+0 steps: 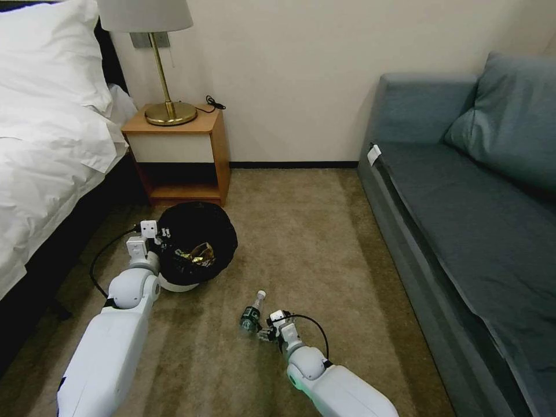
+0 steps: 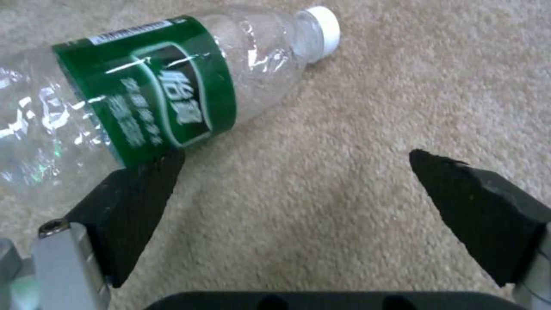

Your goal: Pick up the trash bin, then pick up the garbage on the floor and place it into the trash bin.

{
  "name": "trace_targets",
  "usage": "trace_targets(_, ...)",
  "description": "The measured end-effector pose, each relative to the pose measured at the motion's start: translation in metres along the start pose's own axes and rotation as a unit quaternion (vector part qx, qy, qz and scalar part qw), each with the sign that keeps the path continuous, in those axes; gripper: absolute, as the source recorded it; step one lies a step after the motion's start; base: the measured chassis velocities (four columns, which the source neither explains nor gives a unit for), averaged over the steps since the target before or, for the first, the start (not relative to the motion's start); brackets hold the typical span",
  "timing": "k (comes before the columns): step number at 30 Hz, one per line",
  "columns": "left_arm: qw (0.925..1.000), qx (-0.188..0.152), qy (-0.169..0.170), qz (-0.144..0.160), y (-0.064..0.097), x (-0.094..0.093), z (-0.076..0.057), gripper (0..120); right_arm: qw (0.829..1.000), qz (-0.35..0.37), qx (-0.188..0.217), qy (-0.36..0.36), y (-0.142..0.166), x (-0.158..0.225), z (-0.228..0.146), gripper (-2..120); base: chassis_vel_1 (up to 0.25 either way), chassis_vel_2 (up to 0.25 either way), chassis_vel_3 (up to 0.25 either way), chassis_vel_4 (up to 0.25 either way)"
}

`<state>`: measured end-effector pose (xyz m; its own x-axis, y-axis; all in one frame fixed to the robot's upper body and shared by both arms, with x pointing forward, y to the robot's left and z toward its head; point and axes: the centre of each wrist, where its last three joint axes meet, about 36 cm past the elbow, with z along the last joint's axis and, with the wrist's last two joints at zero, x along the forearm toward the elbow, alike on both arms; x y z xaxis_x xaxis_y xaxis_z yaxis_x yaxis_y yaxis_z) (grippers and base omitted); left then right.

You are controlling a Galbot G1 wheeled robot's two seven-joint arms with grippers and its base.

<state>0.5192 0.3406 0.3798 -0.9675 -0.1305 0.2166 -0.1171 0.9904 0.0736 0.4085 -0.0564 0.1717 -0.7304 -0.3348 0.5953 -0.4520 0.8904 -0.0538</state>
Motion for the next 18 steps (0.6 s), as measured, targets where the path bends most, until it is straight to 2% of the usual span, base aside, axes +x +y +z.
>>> trace_targets(18, 1.0, -0.004, -0.004, 0.003, 0.003, -0.003, -0.007, 6, 1.0, -0.012, -0.006, -0.025, 0.004, -0.003, -0.032, 99, 0.0, 0.0, 0.0, 0.0)
